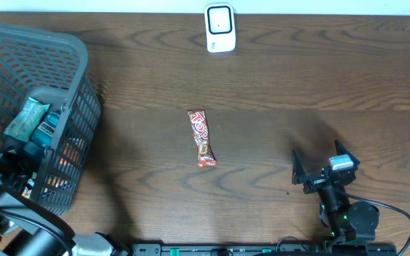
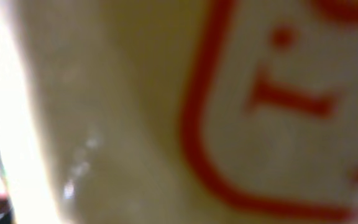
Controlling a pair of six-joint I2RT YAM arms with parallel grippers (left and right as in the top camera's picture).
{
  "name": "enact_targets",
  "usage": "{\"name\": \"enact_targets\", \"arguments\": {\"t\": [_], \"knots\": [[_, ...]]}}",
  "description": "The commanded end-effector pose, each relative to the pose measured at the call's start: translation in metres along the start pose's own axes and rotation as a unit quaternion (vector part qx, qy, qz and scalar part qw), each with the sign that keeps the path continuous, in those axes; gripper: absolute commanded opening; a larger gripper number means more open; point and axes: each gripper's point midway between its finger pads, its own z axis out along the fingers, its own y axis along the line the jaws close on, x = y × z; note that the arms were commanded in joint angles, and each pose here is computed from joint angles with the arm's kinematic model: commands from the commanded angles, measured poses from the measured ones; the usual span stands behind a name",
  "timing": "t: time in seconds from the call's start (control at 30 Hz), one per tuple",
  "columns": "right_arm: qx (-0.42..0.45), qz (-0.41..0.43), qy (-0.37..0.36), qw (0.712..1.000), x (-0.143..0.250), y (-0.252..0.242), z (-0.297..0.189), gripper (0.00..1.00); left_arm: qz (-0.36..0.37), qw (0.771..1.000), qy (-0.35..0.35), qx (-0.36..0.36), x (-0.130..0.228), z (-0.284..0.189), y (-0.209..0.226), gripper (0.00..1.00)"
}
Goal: Scan the item barcode
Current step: 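Move the left gripper back into the basket and grasp the snack bag, then lift the snack bag out and carry it beside the snack stick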
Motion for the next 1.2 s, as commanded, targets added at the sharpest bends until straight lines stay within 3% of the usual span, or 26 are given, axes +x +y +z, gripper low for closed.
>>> {"name": "enact_targets", "arguments": {"t": [0.0,0.17,0.23,0.4,0.57,0.87,1.03,1.17], "knots": [[-0.002,-0.001,0.000,1.000,0.001,0.001,0.000,0.99,-0.002,0.995,-0.090,0.040,-0.028,-0.063,-0.011,0.08],[-0.002,-0.001,0.000,1.000,0.001,0.001,0.000,0.99,-0.014,0.973,-0.173,0.150,-0.033,-0.142,-0.035,0.08],[-0.002,-0.001,0.000,1.000,0.001,0.001,0.000,0.99,-0.026,0.953,-0.193,0.233,-0.025,-0.177,-0.053,0.07],[-0.002,-0.001,0.000,1.000,0.001,0.001,0.000,0.99,0.016,0.856,-0.208,0.474,0.016,-0.286,-0.106,0.07],[-0.002,-0.001,0.000,1.000,0.001,0.001,0.000,0.99,0.085,0.776,-0.172,0.601,0.083,-0.360,-0.134,0.08],[-0.002,-0.001,0.000,1.000,0.001,0.001,0.000,0.99,0.285,0.718,-0.059,0.632,0.225,-0.366,-0.183,0.08],[-0.002,-0.001,0.000,1.000,0.001,0.001,0.000,0.99,0.371,0.713,-0.014,0.595,0.292,-0.335,-0.213,0.08],[-0.002,-0.001,0.000,1.000,0.001,0.001,0.000,0.99,0.426,0.728,0.022,0.537,0.348,-0.289,-0.239,0.08]]}}
